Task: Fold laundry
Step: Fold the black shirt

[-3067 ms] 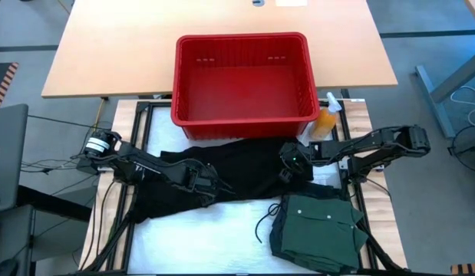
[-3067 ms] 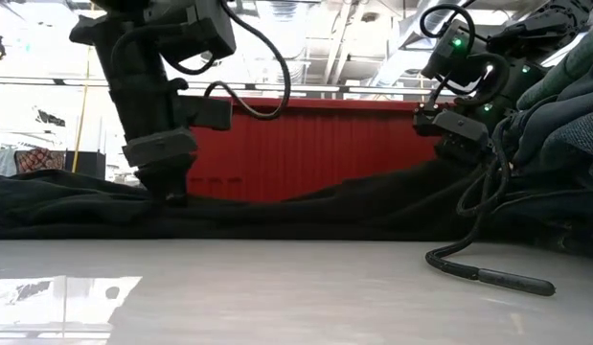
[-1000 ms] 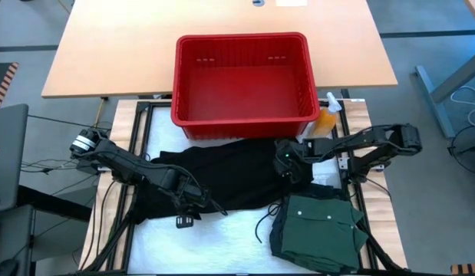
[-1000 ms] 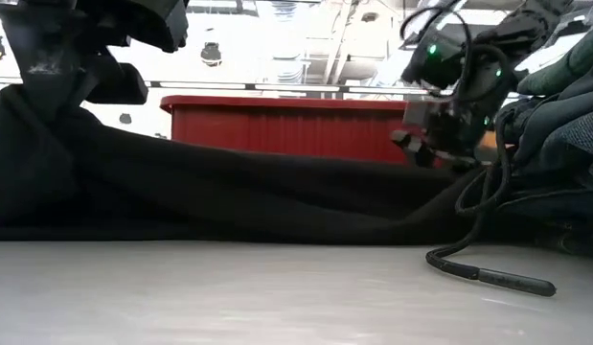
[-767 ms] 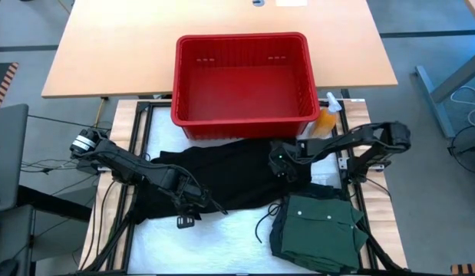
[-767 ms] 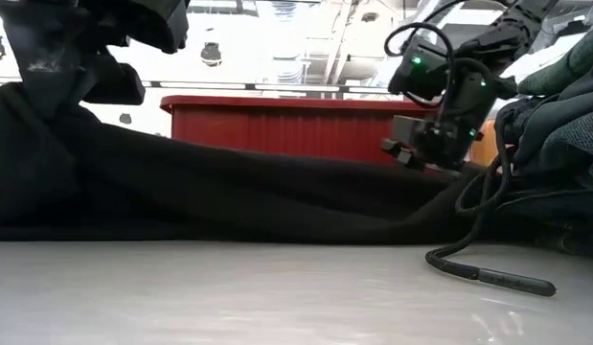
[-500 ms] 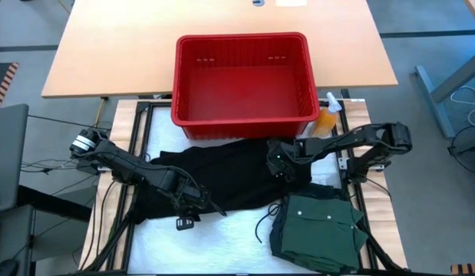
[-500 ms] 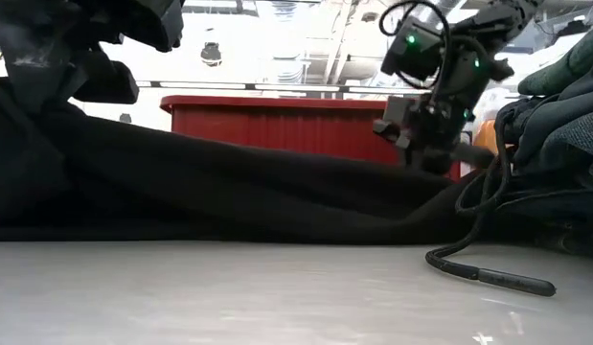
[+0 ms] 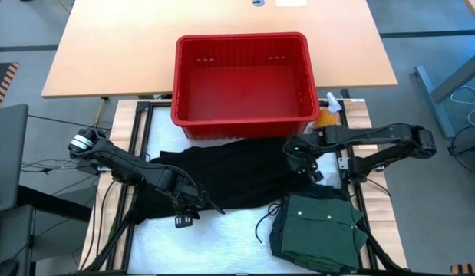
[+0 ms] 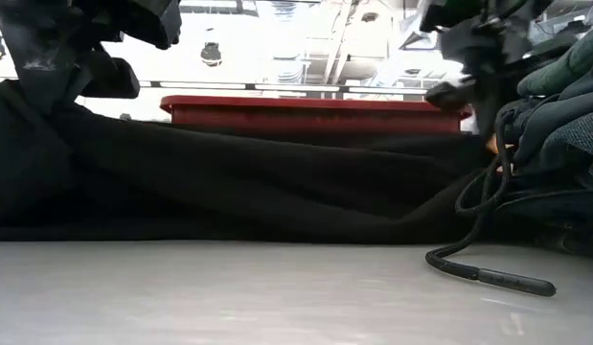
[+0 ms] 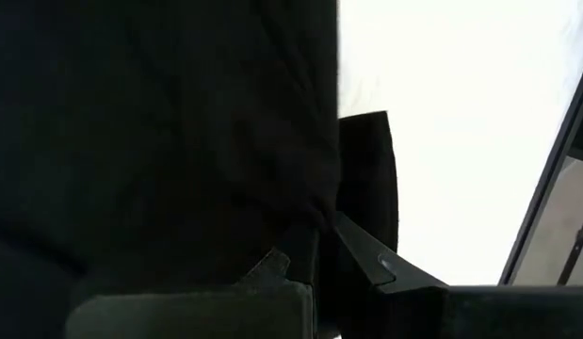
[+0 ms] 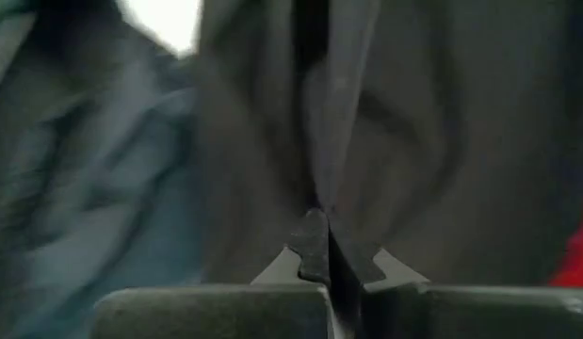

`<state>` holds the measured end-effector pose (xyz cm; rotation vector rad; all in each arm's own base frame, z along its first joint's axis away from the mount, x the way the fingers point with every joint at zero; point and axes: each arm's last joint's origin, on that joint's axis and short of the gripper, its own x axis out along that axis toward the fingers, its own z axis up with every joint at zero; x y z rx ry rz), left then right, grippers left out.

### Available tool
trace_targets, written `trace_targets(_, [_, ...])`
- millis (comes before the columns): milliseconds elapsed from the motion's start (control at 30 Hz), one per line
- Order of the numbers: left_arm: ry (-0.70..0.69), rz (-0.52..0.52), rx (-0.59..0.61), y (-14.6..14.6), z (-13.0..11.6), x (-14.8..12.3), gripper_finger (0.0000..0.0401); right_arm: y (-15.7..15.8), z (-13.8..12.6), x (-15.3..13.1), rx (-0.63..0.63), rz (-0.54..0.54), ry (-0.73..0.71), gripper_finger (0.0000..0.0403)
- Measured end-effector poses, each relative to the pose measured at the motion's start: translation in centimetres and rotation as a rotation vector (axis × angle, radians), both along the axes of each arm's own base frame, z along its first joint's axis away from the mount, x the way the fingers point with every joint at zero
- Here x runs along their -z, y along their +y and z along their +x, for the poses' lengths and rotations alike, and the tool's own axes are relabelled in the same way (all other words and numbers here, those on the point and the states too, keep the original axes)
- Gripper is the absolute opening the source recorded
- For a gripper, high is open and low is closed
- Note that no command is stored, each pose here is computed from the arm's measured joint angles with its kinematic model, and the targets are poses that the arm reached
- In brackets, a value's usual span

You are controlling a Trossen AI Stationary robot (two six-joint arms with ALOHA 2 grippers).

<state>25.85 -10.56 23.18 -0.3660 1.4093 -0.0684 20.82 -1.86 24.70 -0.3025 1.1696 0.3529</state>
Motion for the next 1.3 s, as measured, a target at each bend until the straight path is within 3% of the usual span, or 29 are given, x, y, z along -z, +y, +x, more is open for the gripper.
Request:
trace_targets(133, [0.003,0.002,0.006,-0.3,-0.2,0.0,0.0000,1.6,-1.7,-0.7,0.025,0.156,0.066,0.0013])
trace_targets(333, [0.010,0.007,0.000,-0.6,-0.3,0.0,0.0000,4.9,-1.7,-2.8,-0.030,0.357,-0.087,0.0013])
trace_targets(533, [-0.036,0.072,0.016,-0.2,-1.0,-3.4,0.0000,6.6,-1.3,-7.9,-0.065,0.341,-0.289,0.0013])
trace_targets(767, [-0.328,0.072,-0.033,1.5,-1.7,-10.8,0.0000,6.1,-2.3,-14.8,-0.018,0.270,-0.476,0.0013])
trace_targets(1000, [-0.478,-0.058,-0.072,2.3,-3.9,-15.8,0.0000,5.6,-5.0,-18.4,0.059,0.251,-0.447,0.0013])
trace_targets(1133, [-0.426,-0.193,-0.092,1.5,-4.9,-16.2,0.0000,6.3,-5.8,-18.2,0.145,0.332,-0.346,0.0013])
trace_targets(1300, [-0.371,-0.278,-0.073,-0.8,-5.0,-15.9,0.0000,8.7,-6.5,-17.3,0.183,0.407,-0.163,0.0013])
